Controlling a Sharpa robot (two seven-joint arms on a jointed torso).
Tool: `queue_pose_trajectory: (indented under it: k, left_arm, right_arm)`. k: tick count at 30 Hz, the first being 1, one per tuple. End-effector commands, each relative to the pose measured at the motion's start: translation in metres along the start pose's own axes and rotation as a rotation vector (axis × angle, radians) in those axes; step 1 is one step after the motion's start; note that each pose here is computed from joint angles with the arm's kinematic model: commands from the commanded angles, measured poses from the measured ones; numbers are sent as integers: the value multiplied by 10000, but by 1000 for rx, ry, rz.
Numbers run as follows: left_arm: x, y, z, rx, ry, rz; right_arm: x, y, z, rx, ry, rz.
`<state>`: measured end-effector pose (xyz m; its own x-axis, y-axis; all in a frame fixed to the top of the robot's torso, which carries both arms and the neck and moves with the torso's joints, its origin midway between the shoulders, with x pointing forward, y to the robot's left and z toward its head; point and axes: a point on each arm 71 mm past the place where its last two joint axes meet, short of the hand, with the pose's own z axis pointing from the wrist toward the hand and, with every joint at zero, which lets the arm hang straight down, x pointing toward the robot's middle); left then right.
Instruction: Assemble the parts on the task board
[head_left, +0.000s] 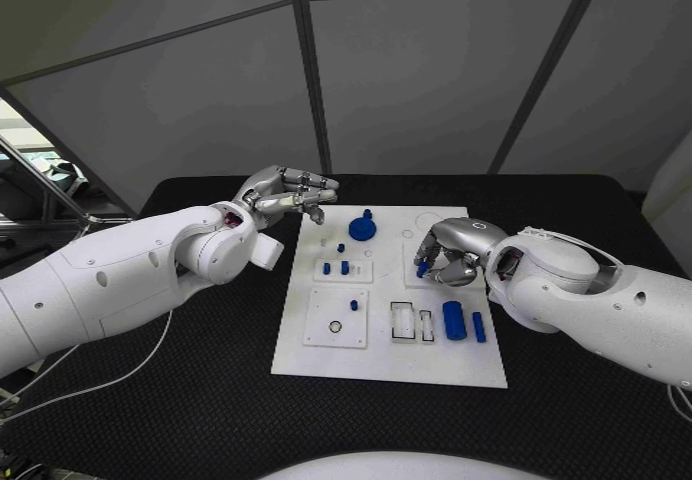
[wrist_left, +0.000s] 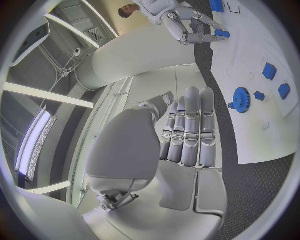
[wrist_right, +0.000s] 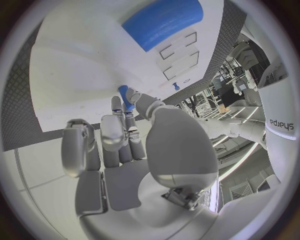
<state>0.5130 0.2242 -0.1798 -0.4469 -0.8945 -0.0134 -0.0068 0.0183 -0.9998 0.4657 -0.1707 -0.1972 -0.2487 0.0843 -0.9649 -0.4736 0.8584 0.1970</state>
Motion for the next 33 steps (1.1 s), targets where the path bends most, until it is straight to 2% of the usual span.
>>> queue_pose_trajectory:
  k: [1,9,15,22,28,33]
  left_arm:
    - [6,-11,3,4,8,-7]
    - [7,-10,4,3,9,-7]
    - [0,-8,1,1,8,-7]
    - [-17,-3,0,-2,5,-6]
    - [-21,4,5,-5,5,-6]
    - [-17,6,9,-6,6,-6]
  right_arm:
    - [7,11,11,-10,22,-11]
    - [17,4,33,-3,27,-13]
    - [-27,21,15,-10,-29,-11]
    - [-106,27,-68,-13,-94,49]
    - [-375,79,-100,-25,-174,134]
    - [-505,195,-148,-57,-203,183]
